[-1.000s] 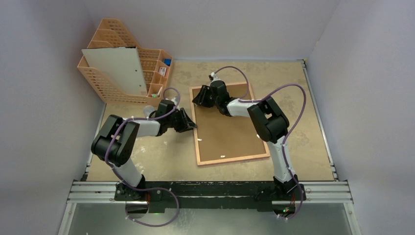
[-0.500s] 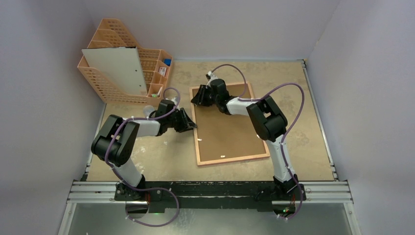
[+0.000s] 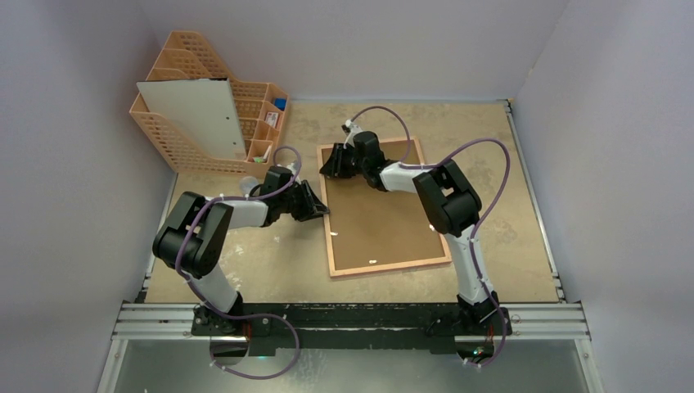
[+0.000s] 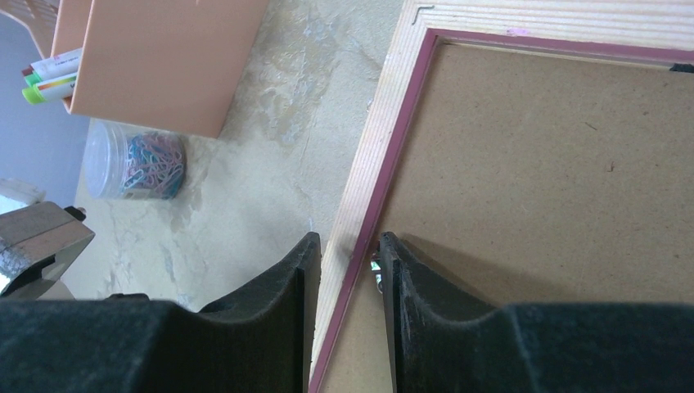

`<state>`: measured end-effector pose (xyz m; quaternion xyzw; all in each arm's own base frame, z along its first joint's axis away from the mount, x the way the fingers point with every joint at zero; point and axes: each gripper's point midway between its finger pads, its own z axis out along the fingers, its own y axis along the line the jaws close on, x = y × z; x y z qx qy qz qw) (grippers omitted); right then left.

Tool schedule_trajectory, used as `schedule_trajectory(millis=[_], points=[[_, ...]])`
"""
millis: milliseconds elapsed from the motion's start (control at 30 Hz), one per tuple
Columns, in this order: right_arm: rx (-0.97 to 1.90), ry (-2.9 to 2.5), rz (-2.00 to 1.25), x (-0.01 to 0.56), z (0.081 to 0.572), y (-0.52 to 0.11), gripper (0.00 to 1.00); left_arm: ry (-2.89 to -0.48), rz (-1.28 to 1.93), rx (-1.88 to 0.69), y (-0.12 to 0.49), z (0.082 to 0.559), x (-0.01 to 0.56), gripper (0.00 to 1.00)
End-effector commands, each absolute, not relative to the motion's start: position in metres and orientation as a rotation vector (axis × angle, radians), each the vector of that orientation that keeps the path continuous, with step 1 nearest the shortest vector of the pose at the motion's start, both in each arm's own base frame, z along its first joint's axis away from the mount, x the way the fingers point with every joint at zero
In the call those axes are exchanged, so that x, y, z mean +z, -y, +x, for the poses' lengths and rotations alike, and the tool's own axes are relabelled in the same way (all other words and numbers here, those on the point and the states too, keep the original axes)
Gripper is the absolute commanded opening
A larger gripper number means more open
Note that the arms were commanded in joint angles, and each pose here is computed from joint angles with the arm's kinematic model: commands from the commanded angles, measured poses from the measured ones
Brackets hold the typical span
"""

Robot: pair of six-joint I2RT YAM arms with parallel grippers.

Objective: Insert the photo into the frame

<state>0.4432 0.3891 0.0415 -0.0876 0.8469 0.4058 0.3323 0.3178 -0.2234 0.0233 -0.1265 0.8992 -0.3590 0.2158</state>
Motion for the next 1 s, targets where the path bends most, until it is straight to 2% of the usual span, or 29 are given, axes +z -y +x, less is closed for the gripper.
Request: schedule_trajectory(millis=[0,633,967], points=[[1.074,-2.39,-0.347,-0.005,0.407,-0.388,0.36,-2.592,-0.437,-0.808,0.202,0.309,-0.013,0.14],[1.126,-2.441,-0.443,-0.02,0.393,-0.39,0.38,-2.601,-0.438,-0.804,0.202,0.309,-0.014,0.14],[0.932,-2.332,-0.116,0.004,0.453,-0.355,0.37,-2.607,-0.442,-0.776,0.199,0.308,-0.016,0.13]])
